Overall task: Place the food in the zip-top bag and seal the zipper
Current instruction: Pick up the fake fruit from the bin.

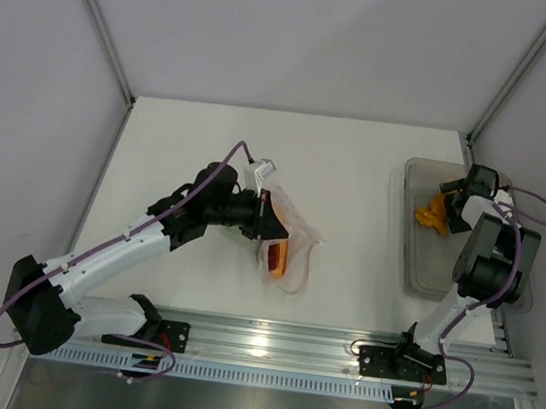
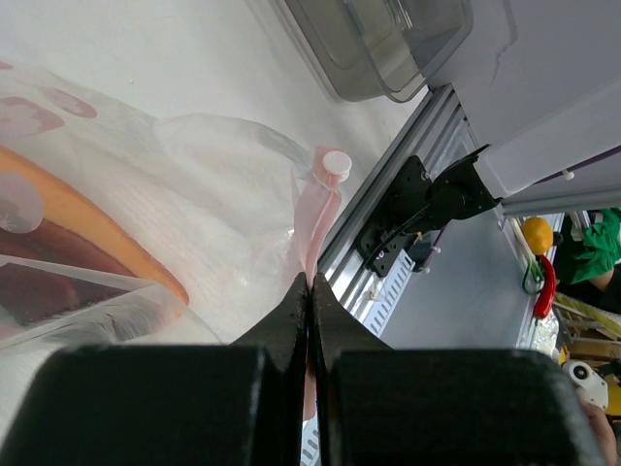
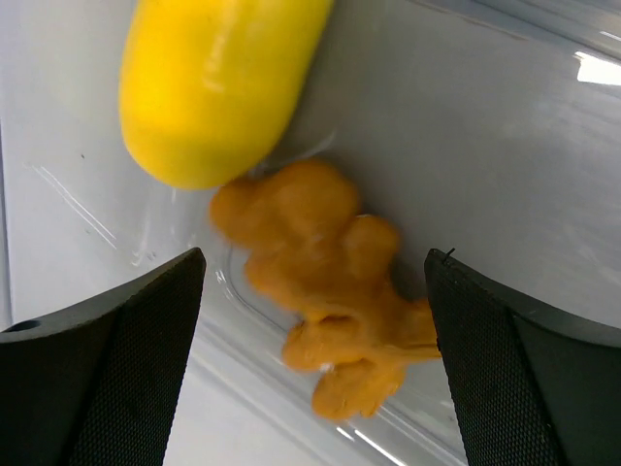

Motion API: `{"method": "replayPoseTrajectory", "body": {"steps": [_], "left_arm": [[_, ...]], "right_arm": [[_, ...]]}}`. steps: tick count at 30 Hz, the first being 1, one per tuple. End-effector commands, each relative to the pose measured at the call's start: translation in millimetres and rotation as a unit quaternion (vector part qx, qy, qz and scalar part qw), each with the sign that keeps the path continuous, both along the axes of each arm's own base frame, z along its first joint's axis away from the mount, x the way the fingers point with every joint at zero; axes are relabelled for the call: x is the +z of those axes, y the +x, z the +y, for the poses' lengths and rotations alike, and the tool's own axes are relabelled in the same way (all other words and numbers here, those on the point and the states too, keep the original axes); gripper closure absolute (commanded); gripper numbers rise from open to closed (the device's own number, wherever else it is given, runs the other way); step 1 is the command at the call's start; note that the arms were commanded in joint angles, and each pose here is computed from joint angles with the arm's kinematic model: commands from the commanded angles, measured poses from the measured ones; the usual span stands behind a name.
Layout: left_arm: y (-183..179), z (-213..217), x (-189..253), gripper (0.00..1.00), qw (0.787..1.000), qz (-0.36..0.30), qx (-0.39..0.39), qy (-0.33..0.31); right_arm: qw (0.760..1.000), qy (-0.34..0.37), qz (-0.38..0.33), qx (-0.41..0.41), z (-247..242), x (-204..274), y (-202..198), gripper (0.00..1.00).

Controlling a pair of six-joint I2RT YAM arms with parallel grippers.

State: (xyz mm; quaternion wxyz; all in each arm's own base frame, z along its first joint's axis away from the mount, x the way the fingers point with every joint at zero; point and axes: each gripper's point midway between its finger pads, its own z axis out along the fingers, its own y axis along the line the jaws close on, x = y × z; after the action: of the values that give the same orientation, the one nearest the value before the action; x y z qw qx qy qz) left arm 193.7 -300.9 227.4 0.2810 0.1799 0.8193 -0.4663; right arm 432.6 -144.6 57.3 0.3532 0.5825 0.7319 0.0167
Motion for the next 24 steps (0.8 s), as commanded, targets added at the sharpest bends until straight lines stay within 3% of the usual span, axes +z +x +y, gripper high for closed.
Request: {"method": "replayPoseTrajectory", "body": {"steps": [1, 13, 24], "left_arm": [[11, -9, 31, 1.00, 0.999, -0.040, -0.005, -0.033], [16, -21, 21, 1.00, 0.999, -0.022, -0.019, -0.037], [20, -19, 18, 1.00, 0.999, -0.030, -0.022, -0.031]], "right_arm": [[0.998, -0.016, -0.058, 0.004, -13, 18, 35, 0.05], [0.996, -0.035, -0.078, -0.007, -22, 32, 38, 0.05], [0.991, 0.006, -0.126, -0.048, -44, 42, 61, 0.00]]}}
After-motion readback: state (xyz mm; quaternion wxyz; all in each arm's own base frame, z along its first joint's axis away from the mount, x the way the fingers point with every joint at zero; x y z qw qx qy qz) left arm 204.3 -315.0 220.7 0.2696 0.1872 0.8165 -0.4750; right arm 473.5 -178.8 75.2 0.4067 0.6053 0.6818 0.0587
